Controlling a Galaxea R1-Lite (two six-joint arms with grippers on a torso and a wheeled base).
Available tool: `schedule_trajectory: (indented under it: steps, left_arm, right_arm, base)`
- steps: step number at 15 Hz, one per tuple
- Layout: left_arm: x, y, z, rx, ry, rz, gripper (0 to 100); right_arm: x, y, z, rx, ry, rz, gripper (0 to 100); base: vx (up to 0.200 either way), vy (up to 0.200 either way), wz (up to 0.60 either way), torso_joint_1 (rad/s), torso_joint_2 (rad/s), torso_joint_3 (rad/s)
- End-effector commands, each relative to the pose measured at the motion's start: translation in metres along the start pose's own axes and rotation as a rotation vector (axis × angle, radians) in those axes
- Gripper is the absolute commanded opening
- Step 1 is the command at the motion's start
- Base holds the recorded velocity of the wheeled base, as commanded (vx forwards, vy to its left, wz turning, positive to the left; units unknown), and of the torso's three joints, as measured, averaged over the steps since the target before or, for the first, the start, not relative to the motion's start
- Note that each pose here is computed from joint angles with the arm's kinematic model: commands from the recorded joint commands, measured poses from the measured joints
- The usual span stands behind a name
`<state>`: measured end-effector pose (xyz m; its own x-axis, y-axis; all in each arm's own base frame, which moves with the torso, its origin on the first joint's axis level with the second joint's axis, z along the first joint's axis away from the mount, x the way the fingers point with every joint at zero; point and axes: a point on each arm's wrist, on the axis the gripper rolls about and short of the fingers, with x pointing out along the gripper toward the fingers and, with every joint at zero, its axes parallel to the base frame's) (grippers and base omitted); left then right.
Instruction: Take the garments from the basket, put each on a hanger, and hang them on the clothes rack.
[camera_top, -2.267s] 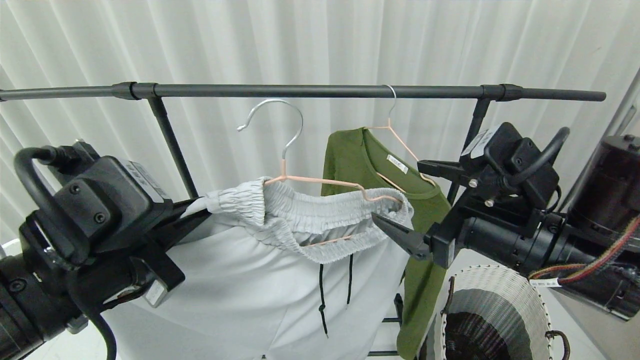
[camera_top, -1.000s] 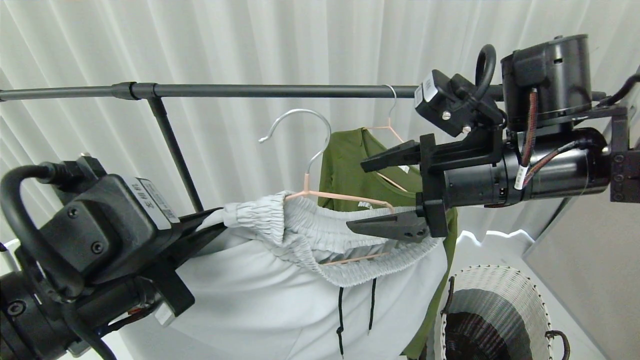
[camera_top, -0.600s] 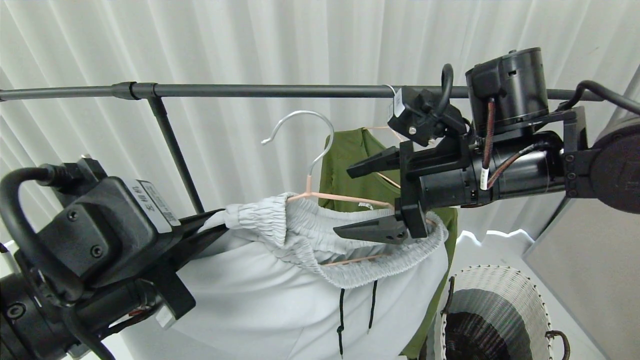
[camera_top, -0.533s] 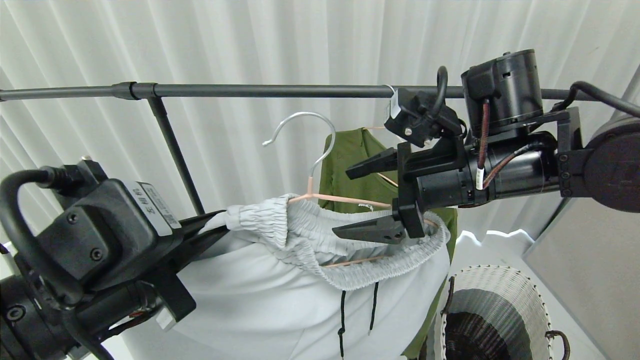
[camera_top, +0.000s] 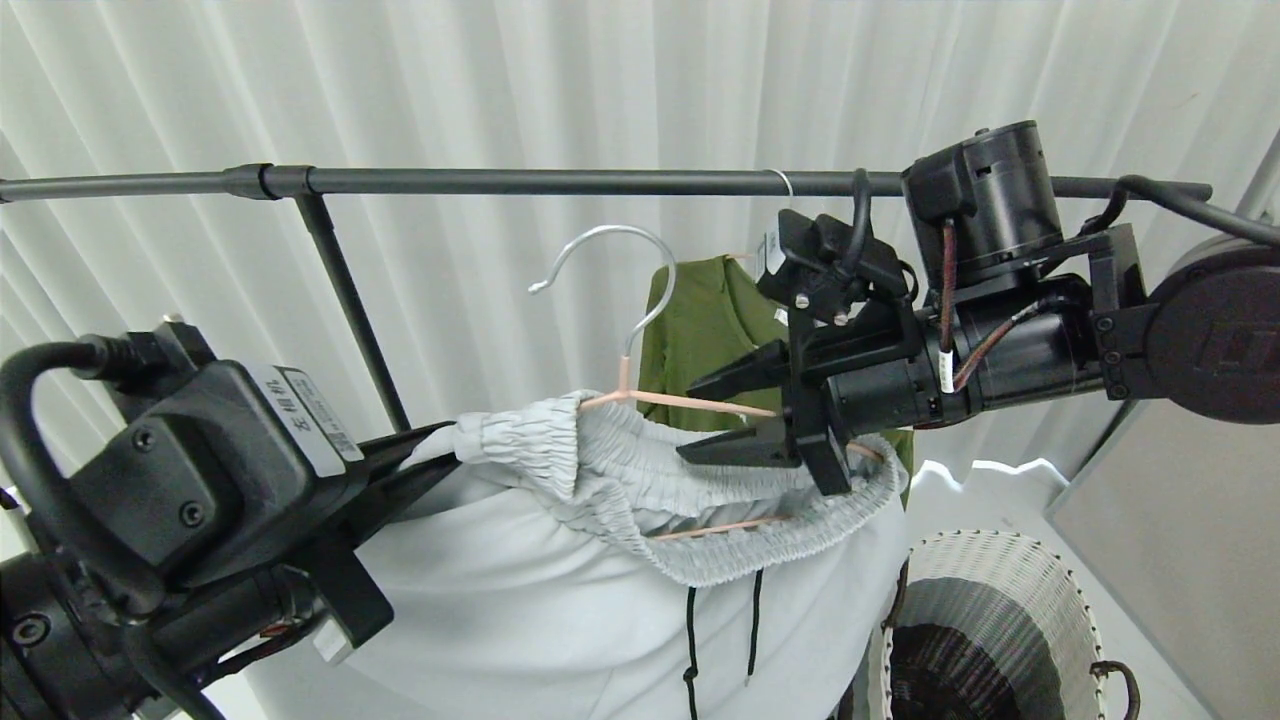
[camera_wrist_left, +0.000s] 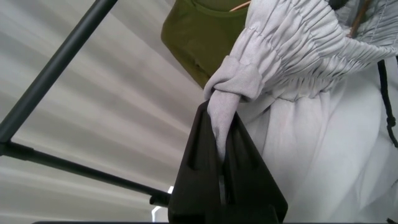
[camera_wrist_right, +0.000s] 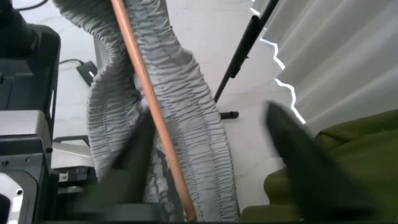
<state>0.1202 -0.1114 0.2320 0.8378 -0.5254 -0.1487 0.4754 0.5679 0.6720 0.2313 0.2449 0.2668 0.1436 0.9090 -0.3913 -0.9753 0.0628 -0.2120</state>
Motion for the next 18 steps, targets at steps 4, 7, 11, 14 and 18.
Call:
schedule_trajectory:
  steps: [4,7,11,14,18]
  left_arm:
    - [0.000,0.000,0.000,0.000,0.001,0.000,0]
    - [0.000,0.000,0.000,0.000,0.001,0.000,0]
    - [0.001,0.002,-0.009,-0.003,0.049,0.030,0]
    - [0.001,0.006,-0.012,-0.008,0.066,0.051,100]
    - [-0.005,0.004,-0.016,-0.009,0.069,0.054,100]
  right_arm:
    - [0.001,0.004,0.003,-0.015,-0.004,0.009,0]
    - [0.001,0.005,0.005,-0.023,-0.014,0.008,0]
    - [-0.009,0.016,0.014,-0.044,-0.044,0.023,0]
    - [-0.012,0.019,0.019,-0.054,-0.058,0.028,0]
    - [-0.015,0.020,0.021,-0.051,-0.064,0.022,0]
  base:
    - [0.000,0.000,0.00,0.000,0.00,0.000]
    - [0.000,0.000,0.00,0.000,0.00,0.000]
    - [0.000,0.000,0.00,0.000,0.00,0.000]
    - [0.000,0.000,0.00,0.000,0.00,0.000]
    - [0.000,0.000,0.00,0.000,0.00,0.000]
